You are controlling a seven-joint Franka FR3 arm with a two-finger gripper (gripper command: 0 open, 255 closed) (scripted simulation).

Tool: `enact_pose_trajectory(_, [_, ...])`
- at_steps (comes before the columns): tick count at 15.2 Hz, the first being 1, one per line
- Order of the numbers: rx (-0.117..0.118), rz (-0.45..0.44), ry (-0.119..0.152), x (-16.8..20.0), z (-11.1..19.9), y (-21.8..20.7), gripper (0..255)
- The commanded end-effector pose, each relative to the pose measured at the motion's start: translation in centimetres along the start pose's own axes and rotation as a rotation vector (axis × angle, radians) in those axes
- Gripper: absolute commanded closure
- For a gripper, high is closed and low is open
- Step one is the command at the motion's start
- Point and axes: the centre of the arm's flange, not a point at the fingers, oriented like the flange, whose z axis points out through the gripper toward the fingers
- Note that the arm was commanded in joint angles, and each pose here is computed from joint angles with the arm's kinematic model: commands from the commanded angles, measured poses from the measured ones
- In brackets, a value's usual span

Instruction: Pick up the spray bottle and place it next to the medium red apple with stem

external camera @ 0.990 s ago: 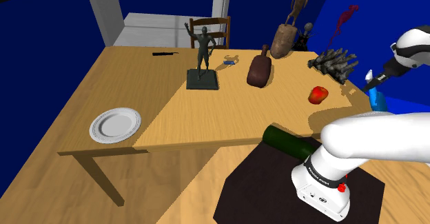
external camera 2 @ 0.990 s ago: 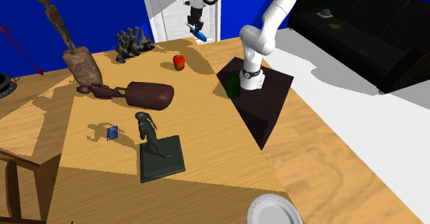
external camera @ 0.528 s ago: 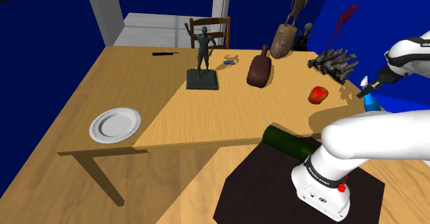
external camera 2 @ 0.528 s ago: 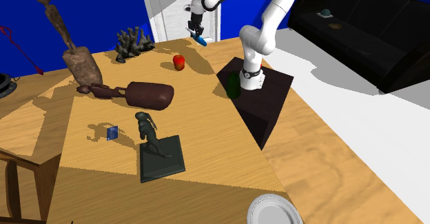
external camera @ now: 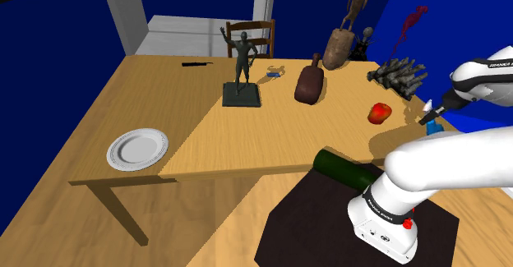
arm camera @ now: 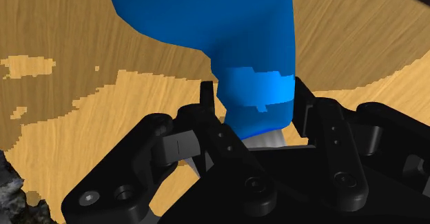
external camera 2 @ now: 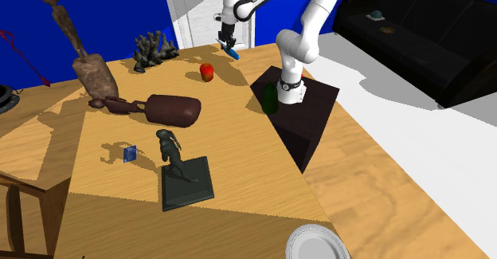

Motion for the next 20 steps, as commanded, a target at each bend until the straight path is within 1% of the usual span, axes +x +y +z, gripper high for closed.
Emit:
enact_pose_trajectory(1, [-0.001,0.000,0.000,-0.2,1.0,0.0,255])
enact_pose_trajectory(14, [-0.001,0.000,0.000,-1.6,7.8,-0.4,255])
enact_pose_trajectory(20, [-0.001,0.000,0.000,-1.6,7.8,-0.4,255])
